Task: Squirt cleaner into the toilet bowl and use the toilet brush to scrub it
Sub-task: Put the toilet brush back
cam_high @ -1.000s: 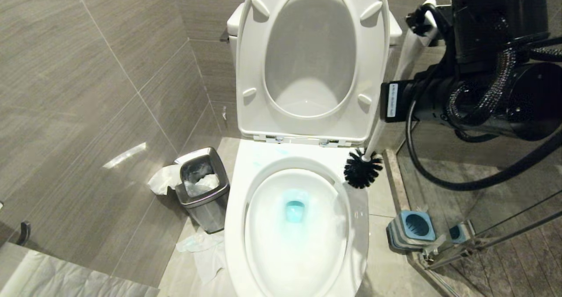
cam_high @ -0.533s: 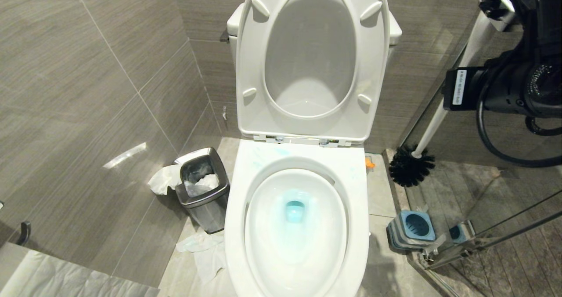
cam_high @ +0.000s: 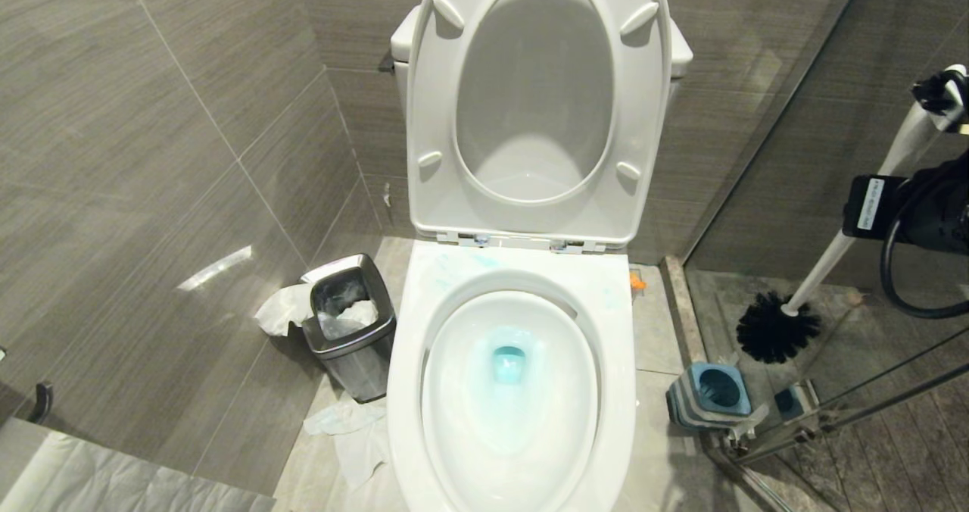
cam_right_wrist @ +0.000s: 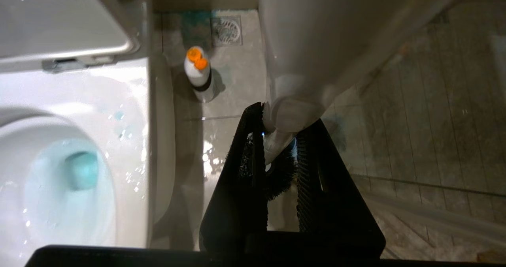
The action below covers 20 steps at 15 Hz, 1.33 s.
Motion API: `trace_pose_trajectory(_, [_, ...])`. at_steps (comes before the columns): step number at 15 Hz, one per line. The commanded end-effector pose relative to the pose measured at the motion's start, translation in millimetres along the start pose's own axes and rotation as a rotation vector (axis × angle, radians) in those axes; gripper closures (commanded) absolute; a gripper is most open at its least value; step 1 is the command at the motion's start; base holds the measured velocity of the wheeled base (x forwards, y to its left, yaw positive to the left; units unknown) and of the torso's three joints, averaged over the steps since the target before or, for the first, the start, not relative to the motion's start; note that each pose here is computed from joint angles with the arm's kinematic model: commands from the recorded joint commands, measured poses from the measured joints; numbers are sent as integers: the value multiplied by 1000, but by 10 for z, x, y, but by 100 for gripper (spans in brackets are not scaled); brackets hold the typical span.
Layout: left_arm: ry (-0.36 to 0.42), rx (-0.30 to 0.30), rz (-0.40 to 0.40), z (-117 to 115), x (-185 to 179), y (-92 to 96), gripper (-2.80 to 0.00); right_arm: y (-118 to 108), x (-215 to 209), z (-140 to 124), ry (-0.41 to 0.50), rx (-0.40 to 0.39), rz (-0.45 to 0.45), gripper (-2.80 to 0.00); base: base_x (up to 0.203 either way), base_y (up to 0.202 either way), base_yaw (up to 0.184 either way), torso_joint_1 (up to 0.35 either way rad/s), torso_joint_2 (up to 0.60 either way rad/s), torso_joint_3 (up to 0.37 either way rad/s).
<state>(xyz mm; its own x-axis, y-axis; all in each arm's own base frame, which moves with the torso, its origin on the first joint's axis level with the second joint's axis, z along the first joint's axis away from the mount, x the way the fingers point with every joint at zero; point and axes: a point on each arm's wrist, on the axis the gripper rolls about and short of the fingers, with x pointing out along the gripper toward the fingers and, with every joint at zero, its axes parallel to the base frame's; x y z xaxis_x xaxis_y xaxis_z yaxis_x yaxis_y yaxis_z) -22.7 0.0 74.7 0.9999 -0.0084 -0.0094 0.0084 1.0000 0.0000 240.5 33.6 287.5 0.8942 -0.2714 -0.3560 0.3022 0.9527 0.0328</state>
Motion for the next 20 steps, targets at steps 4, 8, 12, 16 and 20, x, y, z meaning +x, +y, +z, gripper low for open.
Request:
trace_pose_trajectory(4, [3, 0, 1, -4, 2, 0, 0, -269, 389, -169, 11, 32, -46, 0, 0, 0, 0, 0, 0, 0])
trace_pose_trajectory(8, [3, 0, 1, -4, 2, 0, 0, -256, 774, -458, 12, 34, -43, 0, 0, 0, 0, 0, 0, 0])
trace_pose_trajectory(12, [3, 0, 1, -4, 2, 0, 0, -243, 1068, -783, -85, -8, 48, 0, 0, 0, 0, 0, 0, 0])
trace_pose_trajectory(16, [3, 0, 1, -4, 2, 0, 0, -343, 1091, -1036, -32, -47, 58, 0, 0, 0, 0, 0, 0, 0])
trace_pose_trajectory(20, [3, 0, 1, -4, 2, 0, 0, -475, 1148, -1161, 23, -35, 113, 0, 0, 0, 0, 0, 0, 0])
